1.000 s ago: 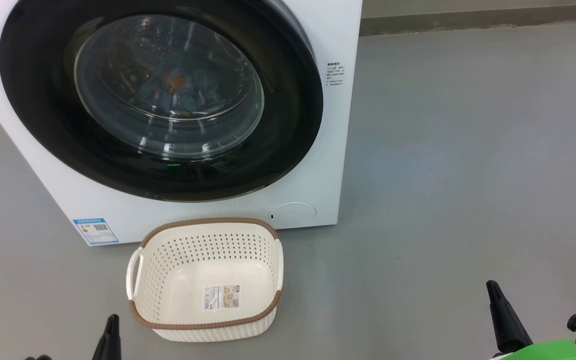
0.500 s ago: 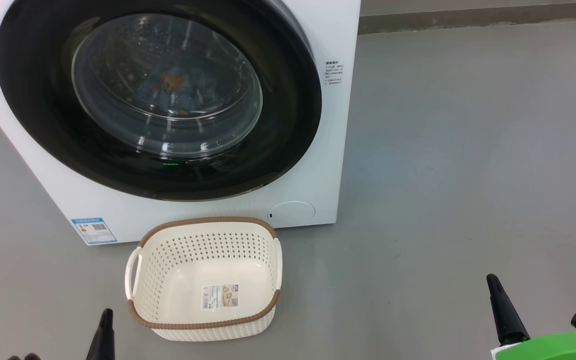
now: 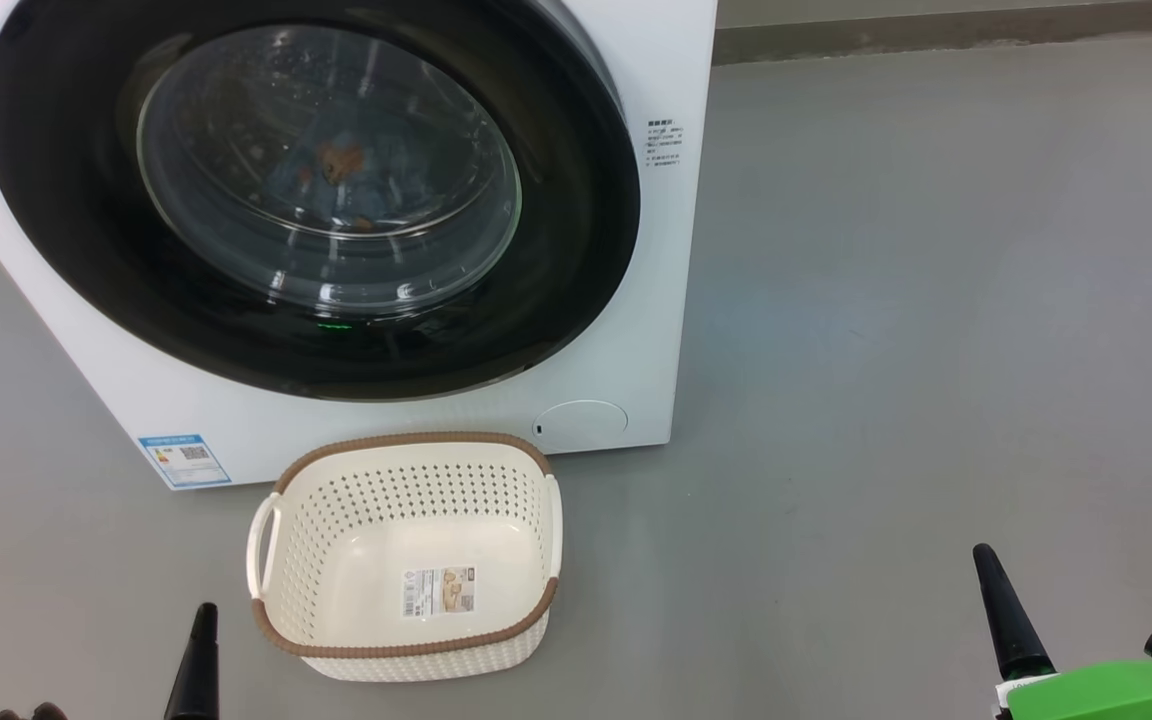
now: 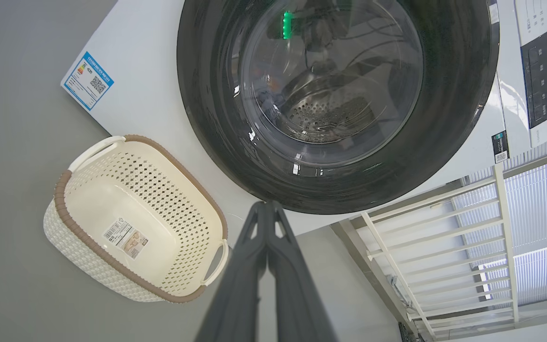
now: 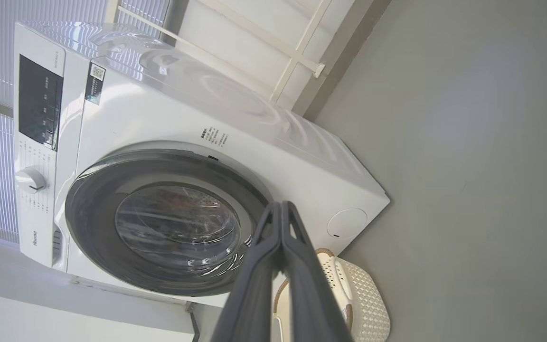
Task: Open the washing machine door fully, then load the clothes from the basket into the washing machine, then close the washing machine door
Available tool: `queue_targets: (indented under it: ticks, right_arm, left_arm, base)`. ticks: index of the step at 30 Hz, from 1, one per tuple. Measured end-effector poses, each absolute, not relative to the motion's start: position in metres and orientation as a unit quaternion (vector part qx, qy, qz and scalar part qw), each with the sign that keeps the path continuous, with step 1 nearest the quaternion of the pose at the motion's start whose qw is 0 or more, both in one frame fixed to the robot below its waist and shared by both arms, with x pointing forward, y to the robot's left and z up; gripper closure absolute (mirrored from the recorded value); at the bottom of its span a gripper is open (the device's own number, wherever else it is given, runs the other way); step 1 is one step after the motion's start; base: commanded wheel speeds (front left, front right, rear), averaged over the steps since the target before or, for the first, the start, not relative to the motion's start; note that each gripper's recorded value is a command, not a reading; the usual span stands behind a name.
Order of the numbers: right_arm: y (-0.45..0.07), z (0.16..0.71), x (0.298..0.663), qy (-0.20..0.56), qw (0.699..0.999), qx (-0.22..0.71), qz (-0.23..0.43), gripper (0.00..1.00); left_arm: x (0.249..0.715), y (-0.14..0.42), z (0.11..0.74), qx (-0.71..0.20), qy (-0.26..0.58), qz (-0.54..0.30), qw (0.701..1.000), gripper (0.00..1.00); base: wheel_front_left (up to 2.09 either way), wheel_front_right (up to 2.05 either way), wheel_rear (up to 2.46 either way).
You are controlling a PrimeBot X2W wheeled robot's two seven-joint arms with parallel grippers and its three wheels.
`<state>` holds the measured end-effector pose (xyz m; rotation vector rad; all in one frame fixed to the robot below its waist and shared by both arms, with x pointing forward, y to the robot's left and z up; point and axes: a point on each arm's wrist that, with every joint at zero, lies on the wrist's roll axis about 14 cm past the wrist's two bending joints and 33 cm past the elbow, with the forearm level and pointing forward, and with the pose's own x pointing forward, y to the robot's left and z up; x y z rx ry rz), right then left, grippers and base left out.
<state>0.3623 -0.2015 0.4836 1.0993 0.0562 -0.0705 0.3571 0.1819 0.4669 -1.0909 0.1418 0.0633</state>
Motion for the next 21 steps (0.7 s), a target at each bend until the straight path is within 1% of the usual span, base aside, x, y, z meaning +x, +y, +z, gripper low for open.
queue_targets:
  ticks: [21]
  right_arm:
    - [-0.203, 0.481, 0.369, 0.025, 0.781, 0.623, -0.037, 1.0]
  left_arm:
    - [0.368, 0.184, 0.474, -0.621, 0.054, 0.026, 0.782, 1.0]
  base:
    - [0.0, 0.0, 0.0]
